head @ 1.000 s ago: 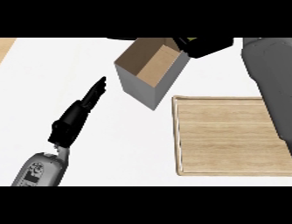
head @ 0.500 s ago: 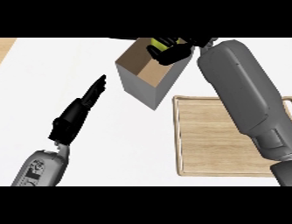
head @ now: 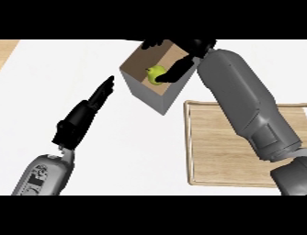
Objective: Pick the pear from the tray and place it in the cardboard box
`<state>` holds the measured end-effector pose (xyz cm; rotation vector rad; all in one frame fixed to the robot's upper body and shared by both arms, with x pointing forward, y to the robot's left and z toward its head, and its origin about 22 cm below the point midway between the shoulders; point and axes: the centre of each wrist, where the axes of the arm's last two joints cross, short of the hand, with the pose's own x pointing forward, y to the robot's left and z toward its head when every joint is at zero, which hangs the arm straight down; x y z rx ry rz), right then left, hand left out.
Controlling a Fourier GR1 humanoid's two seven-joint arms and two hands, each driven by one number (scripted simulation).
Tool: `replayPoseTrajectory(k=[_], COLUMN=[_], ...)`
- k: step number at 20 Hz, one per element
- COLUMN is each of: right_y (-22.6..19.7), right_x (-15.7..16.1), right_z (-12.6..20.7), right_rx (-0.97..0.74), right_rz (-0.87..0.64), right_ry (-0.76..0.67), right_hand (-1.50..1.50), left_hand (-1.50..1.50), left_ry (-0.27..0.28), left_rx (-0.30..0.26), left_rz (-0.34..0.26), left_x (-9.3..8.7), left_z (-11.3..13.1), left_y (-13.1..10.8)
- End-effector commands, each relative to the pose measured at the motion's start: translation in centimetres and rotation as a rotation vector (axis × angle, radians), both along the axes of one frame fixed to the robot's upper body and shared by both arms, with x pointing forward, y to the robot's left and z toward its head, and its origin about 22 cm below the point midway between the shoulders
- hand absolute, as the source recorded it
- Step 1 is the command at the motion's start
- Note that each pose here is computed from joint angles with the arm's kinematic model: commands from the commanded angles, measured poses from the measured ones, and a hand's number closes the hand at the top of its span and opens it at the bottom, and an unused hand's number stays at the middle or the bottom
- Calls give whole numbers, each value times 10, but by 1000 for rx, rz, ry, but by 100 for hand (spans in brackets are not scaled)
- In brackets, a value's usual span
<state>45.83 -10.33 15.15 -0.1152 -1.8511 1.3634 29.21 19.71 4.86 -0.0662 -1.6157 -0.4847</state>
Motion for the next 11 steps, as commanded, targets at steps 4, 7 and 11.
replayPoseTrajectory(k=[4, 7, 11], right_y=[-10, -31, -78], right_x=[4, 14, 22], right_z=[-17, 4, 14], right_rx=[370, 528, 659], right_rz=[-19, -46, -69], right_ry=[143, 231, 311], right_hand=[-150, -150, -150], left_hand=[0, 0, 0], left_ry=[6, 3, -9], left_rx=[-8, -5, -2], left_rz=[10, -9, -10], left_x=[-2, -7, -6], left_z=[-2, -7, 0], left_y=[-19, -7, -9])
